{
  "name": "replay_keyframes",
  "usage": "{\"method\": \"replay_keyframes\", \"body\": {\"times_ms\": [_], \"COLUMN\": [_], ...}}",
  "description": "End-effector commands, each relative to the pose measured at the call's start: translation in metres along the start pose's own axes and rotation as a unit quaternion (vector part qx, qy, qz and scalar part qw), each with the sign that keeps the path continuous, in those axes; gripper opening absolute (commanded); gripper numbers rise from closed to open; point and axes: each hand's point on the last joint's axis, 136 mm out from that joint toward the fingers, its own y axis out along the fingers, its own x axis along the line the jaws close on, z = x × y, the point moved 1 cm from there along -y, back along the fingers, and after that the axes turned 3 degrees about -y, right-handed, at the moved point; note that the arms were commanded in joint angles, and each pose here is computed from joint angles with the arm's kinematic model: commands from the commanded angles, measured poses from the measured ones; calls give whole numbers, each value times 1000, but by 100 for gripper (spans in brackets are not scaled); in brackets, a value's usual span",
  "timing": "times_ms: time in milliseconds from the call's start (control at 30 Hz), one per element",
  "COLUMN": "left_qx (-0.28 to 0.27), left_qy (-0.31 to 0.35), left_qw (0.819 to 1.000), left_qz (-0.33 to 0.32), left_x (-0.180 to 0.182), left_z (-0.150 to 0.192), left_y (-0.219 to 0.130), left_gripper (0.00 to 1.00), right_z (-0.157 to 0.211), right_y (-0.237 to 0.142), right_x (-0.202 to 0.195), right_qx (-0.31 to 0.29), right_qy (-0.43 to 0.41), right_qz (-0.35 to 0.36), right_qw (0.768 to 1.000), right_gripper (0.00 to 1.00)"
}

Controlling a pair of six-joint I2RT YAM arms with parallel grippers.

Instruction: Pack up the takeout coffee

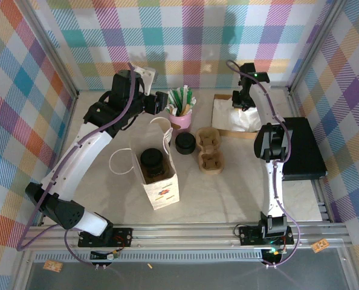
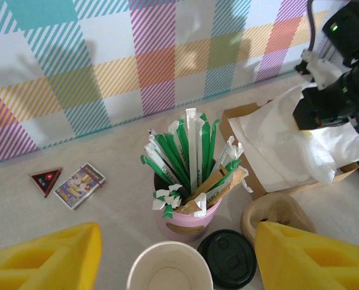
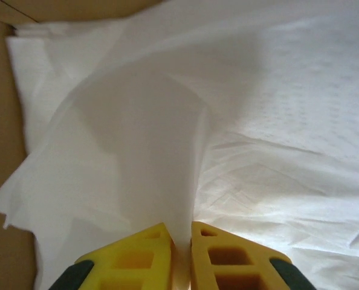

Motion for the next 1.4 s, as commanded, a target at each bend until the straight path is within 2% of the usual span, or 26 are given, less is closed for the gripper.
{"method": "replay_keyframes", "body": {"times_ms": [0, 133, 433, 700, 867, 1000, 1100, 1200, 1267, 1367], "left_qx": [-26, -26, -38, -53, -69, -69, -72, -79, -83, -98], "left_qy": [4, 0, -27, -47, -28, 2, 8, -10, -40, -77], "left_qw": [1000, 999, 999, 997, 996, 991, 979, 957, 933, 870], "left_qz": [17, 21, 23, 15, 48, 114, 192, 279, 348, 477], "left_x": [-7, -8, -7, -3, -17, -58, -105, -155, -183, -222], "left_z": [-14, -14, -16, -20, -31, -48, -67, -81, -88, -98], "left_y": [-15, -16, -25, -38, -47, -46, -50, -59, -67, -91], "left_gripper": [67, 67, 67, 67, 68, 70, 73, 76, 76, 76], "right_z": [-8, -15, -17, -20, -28, -30, -23, -15, -5, 13], "right_y": [-37, -55, -79, -99, -134, -188, -232, -285, -321, -371], "right_x": [4, 8, 25, 31, 43, 66, 82, 97, 105, 106], "right_qx": [-32, -53, -71, -99, -137, -190, -253, -329, -381, -453], "right_qy": [5, 4, 12, 17, 21, 17, -5, -31, -46, -37], "right_qz": [-6, -20, -78, -106, -149, -224, -242, -258, -274, -309], "right_qw": [999, 998, 994, 989, 979, 956, 937, 908, 882, 835], "right_gripper": [12, 11, 0, 0, 0, 0, 0, 0, 0, 0]}}
